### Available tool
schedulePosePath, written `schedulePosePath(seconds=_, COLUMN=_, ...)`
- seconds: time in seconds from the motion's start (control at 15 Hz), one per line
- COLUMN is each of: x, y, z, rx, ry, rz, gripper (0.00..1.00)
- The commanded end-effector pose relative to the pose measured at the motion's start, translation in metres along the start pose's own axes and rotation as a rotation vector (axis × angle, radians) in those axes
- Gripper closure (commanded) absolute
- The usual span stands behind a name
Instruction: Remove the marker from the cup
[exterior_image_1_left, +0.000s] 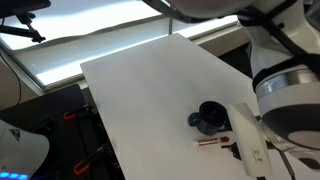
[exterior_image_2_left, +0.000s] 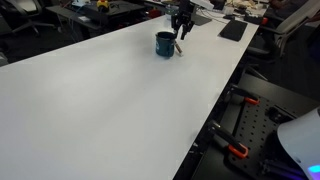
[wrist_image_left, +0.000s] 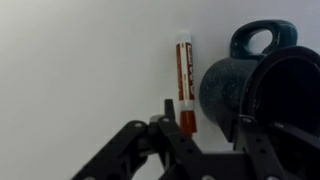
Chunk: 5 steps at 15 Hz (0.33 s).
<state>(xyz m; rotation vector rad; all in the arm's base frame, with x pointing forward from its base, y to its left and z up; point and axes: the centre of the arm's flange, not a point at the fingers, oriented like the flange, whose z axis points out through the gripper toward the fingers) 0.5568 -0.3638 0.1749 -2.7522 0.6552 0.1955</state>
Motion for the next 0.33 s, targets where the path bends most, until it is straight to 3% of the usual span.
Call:
schedulePosePath(seconds=0.0, x=-0.0008, y=-0.0004, z=0.0027, rx=0.008, ry=-0.003, rz=0.002, gripper=0.47)
schedulePosePath(seconds=0.07, x=-0.0014, y=-0.0001, z=0.004, rx=0.01, ry=-0.005, rz=0.003, gripper=0.39)
schedulePosePath(seconds=0.27, x=-0.0015, y=0.0, z=0.0041, rx=0.011, ry=-0.005, rz=0.004, gripper=0.38)
